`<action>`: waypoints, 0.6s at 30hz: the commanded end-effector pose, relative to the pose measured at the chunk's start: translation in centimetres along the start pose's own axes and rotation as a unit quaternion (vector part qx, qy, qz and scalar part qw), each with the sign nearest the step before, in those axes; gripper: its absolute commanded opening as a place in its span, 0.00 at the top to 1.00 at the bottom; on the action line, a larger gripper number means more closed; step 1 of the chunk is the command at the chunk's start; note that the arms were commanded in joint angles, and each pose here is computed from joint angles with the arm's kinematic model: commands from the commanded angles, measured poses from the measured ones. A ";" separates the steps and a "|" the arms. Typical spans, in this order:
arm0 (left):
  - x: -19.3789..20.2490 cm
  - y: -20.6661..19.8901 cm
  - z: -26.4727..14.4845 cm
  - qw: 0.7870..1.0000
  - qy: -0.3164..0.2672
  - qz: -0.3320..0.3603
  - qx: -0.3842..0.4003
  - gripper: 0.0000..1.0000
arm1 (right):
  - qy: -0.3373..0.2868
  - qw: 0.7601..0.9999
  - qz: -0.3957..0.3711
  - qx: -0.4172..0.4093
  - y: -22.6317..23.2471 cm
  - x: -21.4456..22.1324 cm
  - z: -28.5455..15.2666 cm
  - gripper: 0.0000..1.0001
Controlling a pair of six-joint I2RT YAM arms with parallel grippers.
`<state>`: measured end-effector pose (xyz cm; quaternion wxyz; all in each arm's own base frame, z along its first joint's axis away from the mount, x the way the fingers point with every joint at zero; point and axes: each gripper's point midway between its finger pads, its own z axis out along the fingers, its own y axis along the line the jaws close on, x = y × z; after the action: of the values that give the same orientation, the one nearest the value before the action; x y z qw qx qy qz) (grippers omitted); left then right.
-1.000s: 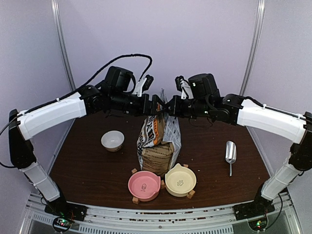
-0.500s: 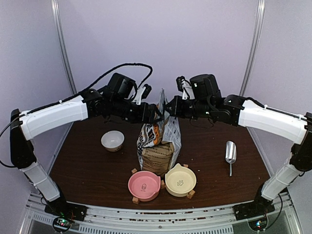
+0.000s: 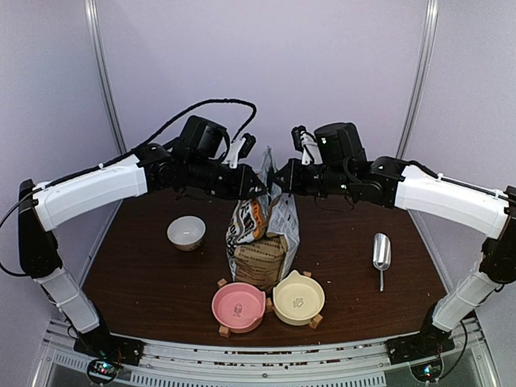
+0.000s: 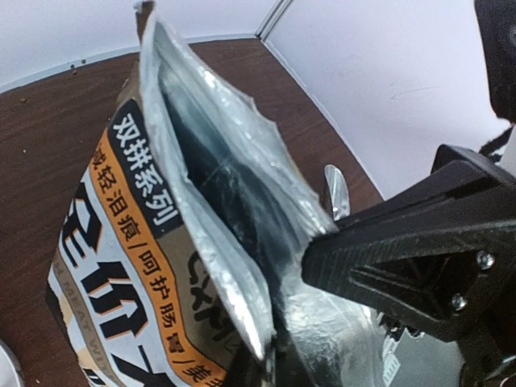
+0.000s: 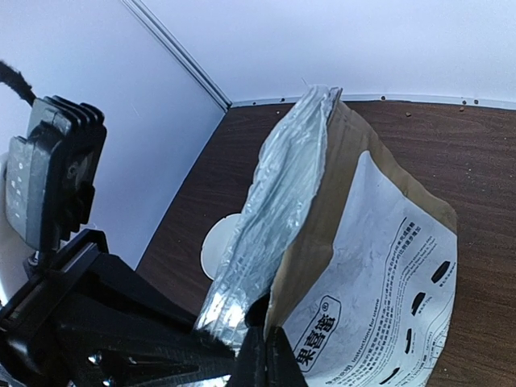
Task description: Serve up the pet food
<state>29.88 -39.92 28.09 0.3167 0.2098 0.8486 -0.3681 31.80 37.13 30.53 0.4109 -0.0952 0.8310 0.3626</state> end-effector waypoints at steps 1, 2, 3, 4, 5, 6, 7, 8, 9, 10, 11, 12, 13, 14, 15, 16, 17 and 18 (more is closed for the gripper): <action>-2.0 -0.2 -0.6 1.000 -0.025 0.010 -0.002 0.99 | -0.002 1.000 -0.022 0.006 0.3 -0.4 -1.8 1.00; -2.4 0.1 -1.0 0.999 -0.029 0.011 -0.009 1.00 | -0.005 0.999 -0.026 0.020 0.0 -0.7 -2.0 1.00; -2.7 0.4 -1.5 0.999 -0.033 0.013 -0.018 1.00 | -0.008 0.999 -0.031 0.037 -0.6 -0.9 -2.2 1.00; -3.2 0.7 -2.1 0.999 -0.039 0.017 -0.029 1.00 | -0.012 0.998 -0.037 0.056 -1.2 -1.3 -2.6 1.00; -3.6 1.1 -2.7 0.998 -0.042 0.020 -0.042 1.00 | -0.020 0.996 -0.042 0.076 -1.8 -2.0 -3.0 1.00; -4.1 1.4 -3.5 0.997 -0.047 0.025 -0.056 1.00 | -0.019 0.994 -0.050 0.097 -2.5 -2.3 -3.5 1.00; -4.5 1.7 -4.2 0.996 -0.051 0.032 -0.071 1.00 | -0.022 0.992 -0.056 0.115 -3.2 -2.8 -3.8 1.00; -4.9 2.3 -5.0 0.993 -0.056 0.037 -0.092 1.00 | -0.026 0.989 -0.062 0.131 -3.7 -3.4 -4.3 1.00; -5.1 2.6 -5.9 0.991 -0.058 0.043 -0.109 1.00 | -0.030 0.986 -0.068 0.150 -4.3 -4.0 -4.7 1.00; -5.2 2.9 -6.5 0.990 -0.057 0.047 -0.122 1.00 | -0.034 0.983 -0.074 0.166 -4.8 -4.6 -5.2 1.00; -5.3 3.2 -7.1 0.988 -0.057 0.050 -0.136 1.00 | -0.037 0.980 -0.079 0.181 -5.1 -5.1 -5.7 1.00; -5.4 3.5 -7.7 0.986 -0.058 0.052 -0.149 1.00 | -0.040 0.977 -0.084 0.193 -5.4 -5.5 -6.1 1.00; -5.4 3.8 -8.2 0.984 -0.058 0.053 -0.160 1.00 | -0.042 0.975 -0.088 0.199 -5.5 -5.9 -6.4 1.00; -5.4 4.0 -8.6 0.983 -0.059 0.052 -0.168 1.00 | -0.043 0.974 -0.092 0.201 -5.4 -6.1 -6.6 1.00; -5.4 4.1 -8.9 0.982 -0.061 0.051 -0.173 1.00 | -0.043 0.974 -0.094 0.201 -5.4 -6.2 -6.7 1.00; -5.4 4.1 -9.1 0.981 -0.064 0.050 -0.174 1.00 | -0.041 0.975 -0.096 0.198 -5.2 -6.3 -6.6 1.00; -5.5 4.0 -9.4 0.981 -0.068 0.045 -0.175 1.00 | -0.040 0.975 -0.099 0.194 -4.9 -6.4 -6.5 1.00; -5.7 3.9 -9.7 0.981 -0.075 0.044 -0.174 1.00 | -0.039 0.976 -0.102 0.187 -4.6 -6.5 -6.3 1.00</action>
<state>31.18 -34.38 30.40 0.3512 0.1992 0.8815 -0.2448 32.86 30.86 31.24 0.4322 -0.1062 0.8749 0.1910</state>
